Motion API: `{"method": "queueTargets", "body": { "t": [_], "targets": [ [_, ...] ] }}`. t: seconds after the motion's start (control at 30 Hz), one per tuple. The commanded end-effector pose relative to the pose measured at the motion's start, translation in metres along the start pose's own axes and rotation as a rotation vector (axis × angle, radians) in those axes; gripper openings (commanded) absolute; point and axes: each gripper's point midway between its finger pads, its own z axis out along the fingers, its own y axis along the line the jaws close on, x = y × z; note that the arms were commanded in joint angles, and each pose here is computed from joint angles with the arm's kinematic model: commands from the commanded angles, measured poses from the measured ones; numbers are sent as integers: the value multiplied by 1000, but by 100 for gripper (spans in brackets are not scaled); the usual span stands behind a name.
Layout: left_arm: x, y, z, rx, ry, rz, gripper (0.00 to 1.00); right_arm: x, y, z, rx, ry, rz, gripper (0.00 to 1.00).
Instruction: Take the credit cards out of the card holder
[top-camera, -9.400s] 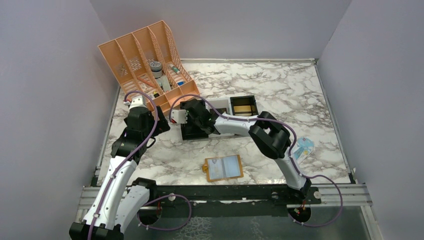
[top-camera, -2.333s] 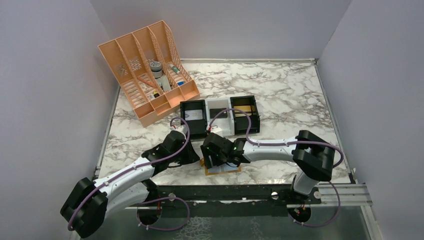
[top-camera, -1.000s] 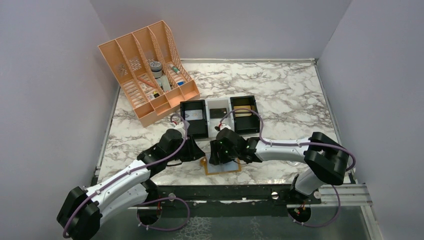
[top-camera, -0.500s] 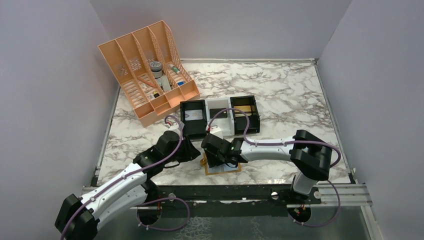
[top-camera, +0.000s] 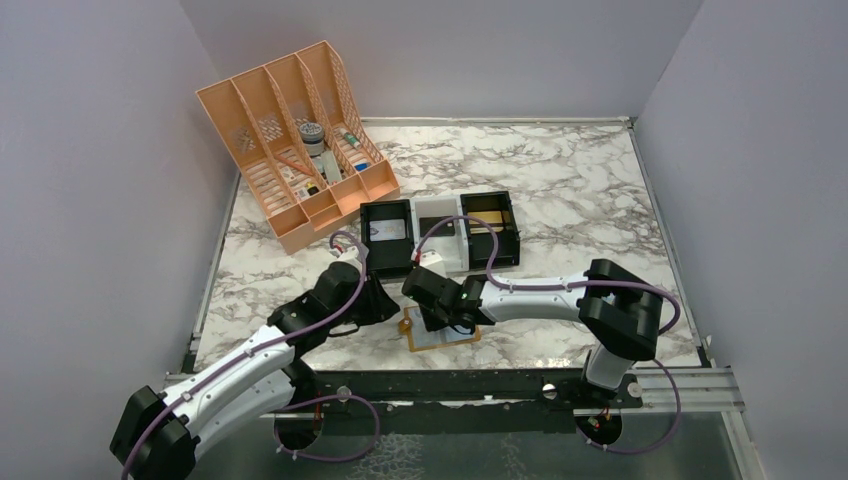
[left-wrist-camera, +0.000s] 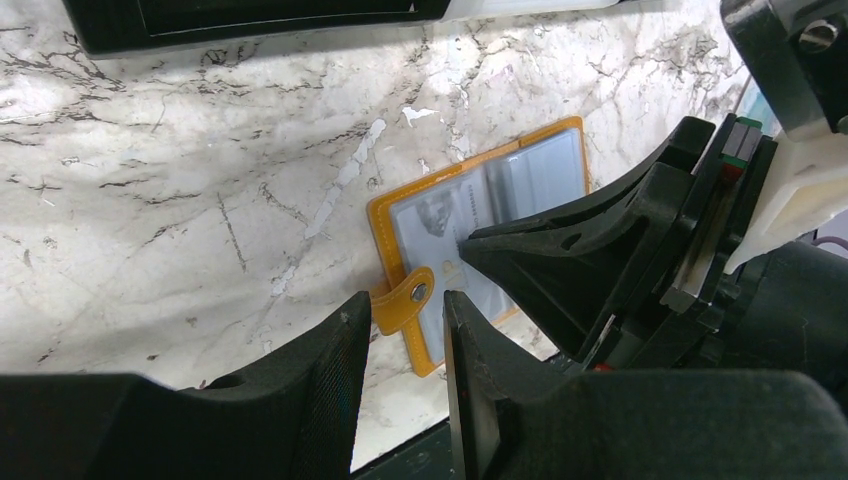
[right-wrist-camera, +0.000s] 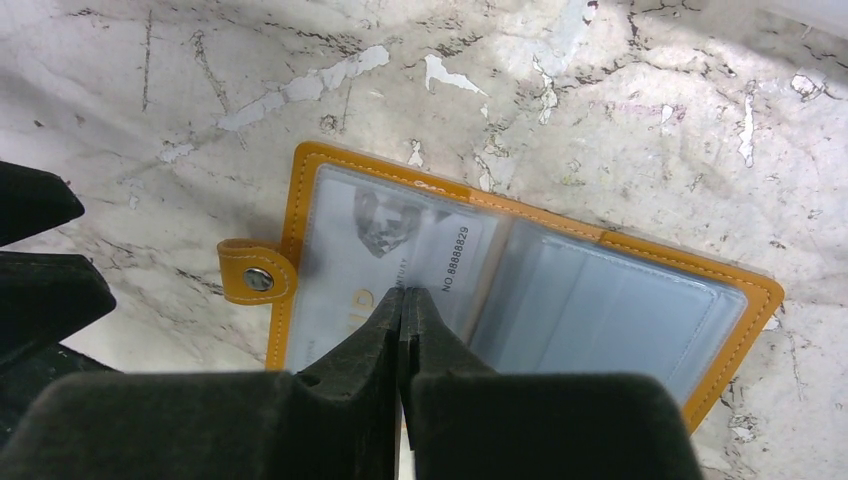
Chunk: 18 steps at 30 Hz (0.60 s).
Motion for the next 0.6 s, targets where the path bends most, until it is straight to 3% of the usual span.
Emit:
{"method": "queueTargets", "body": {
  "t": [0.0,0.4,0.57],
  "targets": [
    [-10,-10,-2,18,-23,8,36,17,0,9,-10,56,-41,1],
    [6,-8,7,30,52,26,36,3,16,-7,-109,0,-9,1],
    [4,-17,4,69,56,42,36,0,19,-14,-229,12,58,1]
  ]
}}
